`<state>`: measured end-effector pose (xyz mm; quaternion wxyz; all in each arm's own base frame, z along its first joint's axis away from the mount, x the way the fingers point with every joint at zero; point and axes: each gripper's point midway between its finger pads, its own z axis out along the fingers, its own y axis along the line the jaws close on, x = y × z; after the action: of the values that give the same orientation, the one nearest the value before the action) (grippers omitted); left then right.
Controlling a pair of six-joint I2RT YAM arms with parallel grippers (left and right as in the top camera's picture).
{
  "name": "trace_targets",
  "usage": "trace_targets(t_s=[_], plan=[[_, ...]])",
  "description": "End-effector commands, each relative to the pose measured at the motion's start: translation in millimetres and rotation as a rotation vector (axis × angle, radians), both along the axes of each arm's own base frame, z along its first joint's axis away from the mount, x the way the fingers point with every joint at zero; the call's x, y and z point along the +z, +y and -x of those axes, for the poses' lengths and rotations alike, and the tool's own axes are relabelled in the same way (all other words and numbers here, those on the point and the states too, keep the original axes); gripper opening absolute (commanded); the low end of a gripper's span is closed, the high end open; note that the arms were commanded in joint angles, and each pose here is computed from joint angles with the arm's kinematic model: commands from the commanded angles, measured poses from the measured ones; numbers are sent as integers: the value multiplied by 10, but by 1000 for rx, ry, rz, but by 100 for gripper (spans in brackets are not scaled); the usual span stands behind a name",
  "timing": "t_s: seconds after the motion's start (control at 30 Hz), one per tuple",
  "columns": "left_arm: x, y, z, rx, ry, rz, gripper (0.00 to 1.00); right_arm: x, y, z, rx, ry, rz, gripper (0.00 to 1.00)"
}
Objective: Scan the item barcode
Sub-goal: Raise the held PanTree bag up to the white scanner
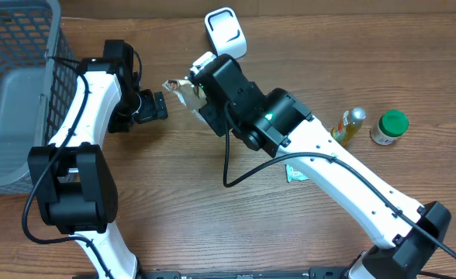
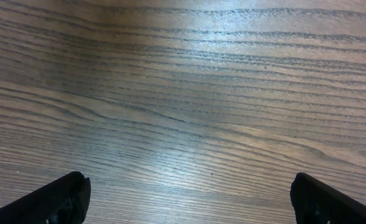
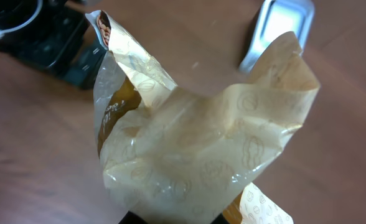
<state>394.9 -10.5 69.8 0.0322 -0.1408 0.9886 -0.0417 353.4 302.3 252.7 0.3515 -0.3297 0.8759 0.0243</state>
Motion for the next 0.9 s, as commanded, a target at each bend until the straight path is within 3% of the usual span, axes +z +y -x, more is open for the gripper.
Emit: trace_targets(t_s=[0.0, 0.37, 0.87], plan=[[108, -11, -35, -24, -33, -8, 99, 154, -73, -217, 12, -159, 143, 4], [108, -11, -35, -24, -33, -8, 99, 326, 48, -780, 43, -440, 326, 4], [108, -11, -35, -24, -33, -8, 99, 143, -124, -1698, -99, -599, 297, 4]])
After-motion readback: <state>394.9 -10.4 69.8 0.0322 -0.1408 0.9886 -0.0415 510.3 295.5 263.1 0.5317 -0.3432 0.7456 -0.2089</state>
